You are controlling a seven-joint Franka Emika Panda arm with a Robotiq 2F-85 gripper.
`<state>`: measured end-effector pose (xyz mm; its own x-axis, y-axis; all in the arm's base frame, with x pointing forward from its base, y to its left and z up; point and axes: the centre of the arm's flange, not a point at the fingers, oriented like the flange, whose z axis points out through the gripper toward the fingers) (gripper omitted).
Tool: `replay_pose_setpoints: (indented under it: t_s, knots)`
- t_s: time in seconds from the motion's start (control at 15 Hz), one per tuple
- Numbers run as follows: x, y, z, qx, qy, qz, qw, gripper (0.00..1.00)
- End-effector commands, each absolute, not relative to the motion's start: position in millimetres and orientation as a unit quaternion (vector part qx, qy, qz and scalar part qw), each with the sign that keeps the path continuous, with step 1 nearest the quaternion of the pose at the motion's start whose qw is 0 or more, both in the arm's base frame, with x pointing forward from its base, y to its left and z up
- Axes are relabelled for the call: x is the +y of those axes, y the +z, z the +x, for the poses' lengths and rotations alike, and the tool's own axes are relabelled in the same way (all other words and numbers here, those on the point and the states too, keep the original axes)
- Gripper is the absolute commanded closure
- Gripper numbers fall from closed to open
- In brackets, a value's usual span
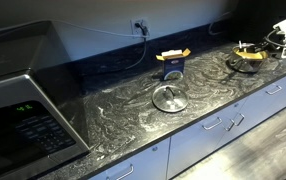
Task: Pick up the lid from the pot and put it on the counter, then pick up the box and pour some of its contents in the pot, then pick up the spoon and stir and finally, pick up the lid and cover the pot
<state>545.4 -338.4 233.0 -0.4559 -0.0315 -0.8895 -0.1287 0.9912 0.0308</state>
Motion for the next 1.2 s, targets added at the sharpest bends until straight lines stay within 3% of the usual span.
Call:
replay_pose_setpoints:
  t_s: [0.0,1.13]
  knots:
    - [-347,253,521,0.857,0.035,-0.013,0.515,0.97]
    - [-348,266,523,0.819,0.042,-0.067,0.568,0.97]
